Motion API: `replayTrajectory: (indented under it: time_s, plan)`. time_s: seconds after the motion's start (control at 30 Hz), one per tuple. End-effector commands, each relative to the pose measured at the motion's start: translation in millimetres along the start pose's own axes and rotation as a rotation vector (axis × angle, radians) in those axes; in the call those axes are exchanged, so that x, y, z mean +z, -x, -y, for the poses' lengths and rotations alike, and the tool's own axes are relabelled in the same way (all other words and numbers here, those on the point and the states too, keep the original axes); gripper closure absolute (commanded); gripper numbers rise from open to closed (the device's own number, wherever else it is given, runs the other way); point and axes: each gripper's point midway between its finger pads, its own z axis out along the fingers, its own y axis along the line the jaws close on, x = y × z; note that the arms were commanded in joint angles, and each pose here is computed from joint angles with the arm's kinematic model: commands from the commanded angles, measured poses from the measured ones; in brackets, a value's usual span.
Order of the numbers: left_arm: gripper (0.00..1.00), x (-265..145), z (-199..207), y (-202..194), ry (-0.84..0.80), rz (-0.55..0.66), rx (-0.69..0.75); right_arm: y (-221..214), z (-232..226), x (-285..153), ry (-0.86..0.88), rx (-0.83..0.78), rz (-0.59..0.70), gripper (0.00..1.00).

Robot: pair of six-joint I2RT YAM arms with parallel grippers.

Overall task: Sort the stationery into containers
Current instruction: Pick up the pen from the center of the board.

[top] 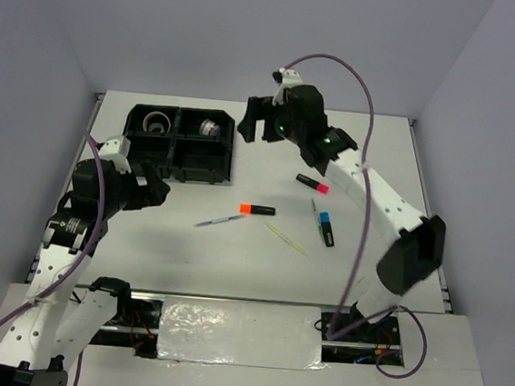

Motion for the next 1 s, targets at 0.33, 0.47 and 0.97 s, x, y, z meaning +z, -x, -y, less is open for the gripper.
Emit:
replayTrajectory:
  time_s: [0.33, 0.47, 0.97]
  plan:
    - [0.01, 7, 7, 2, -0.031, -0.001, 0.03, -191, 45, -71, -0.177, -0.244, -0.42, 0.14]
    - [0.01, 9, 11, -2, -0.052, -0.016, 0.035, -215, 53, -70, -0.184, -0.274, -0.49, 0.26]
    - [0.01, 16, 19, -12, -0.076, -0.072, 0.054, -304, 93, -94, -0.282, -0.278, -0.785, 0.43]
